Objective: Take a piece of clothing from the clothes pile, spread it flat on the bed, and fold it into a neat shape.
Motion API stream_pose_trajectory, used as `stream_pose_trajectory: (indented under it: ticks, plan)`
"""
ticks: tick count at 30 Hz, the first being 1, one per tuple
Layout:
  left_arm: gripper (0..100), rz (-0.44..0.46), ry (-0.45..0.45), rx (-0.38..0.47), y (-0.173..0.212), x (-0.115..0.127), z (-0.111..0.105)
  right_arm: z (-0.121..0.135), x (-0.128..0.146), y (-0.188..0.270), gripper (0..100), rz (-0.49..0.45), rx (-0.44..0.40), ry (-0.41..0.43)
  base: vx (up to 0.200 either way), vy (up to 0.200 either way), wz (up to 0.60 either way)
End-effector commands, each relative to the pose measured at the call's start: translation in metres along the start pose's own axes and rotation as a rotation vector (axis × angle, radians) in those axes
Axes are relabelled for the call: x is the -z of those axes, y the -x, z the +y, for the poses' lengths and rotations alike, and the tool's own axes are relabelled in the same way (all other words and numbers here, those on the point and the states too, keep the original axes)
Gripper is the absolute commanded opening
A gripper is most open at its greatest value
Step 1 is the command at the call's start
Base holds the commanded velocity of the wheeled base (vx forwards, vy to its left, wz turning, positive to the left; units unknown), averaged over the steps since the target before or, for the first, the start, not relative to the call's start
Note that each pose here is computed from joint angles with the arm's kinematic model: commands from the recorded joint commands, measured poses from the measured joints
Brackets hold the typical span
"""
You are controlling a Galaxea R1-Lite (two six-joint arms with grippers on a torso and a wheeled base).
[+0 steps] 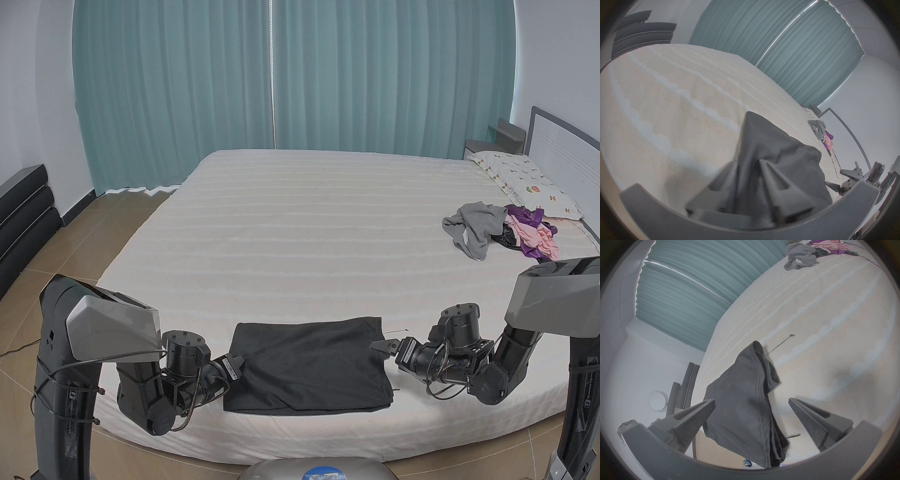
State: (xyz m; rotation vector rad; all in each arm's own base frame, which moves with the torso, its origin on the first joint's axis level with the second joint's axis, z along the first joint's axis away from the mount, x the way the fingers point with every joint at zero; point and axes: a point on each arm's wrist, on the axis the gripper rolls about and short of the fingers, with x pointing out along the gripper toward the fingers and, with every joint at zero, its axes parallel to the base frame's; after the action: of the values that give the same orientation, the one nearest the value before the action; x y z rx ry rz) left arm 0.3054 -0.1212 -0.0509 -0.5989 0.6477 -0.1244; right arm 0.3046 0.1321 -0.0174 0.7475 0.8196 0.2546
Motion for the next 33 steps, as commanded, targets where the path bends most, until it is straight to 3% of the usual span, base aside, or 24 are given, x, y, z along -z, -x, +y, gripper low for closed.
stream_pose_trajectory:
  ticks: [1,5,11,26,33]
  plan:
    - [100,0.001,0.000,-0.002,0.003,0.000,0.000,-0.001,0.001,0.000,100,0.007,0.003,-0.001,0.000,0.000,0.00]
    - [100,-0.005,0.008,0.003,0.006,-0.002,-0.002,-0.001,0.001,0.000,100,0.007,0.001,-0.001,0.000,0.000,0.00]
    - [100,-0.036,0.111,0.032,0.010,-0.013,-0.009,-0.001,0.002,0.000,100,0.012,0.002,-0.001,0.000,0.000,0.00]
    - [100,-0.085,0.162,0.012,0.010,-0.032,0.005,-0.003,0.008,0.002,100,0.033,0.018,0.004,0.000,0.000,0.00]
    - [100,-0.080,0.234,-0.002,0.035,-0.033,0.005,-0.002,0.013,0.007,100,0.034,0.028,0.011,0.000,0.000,0.00]
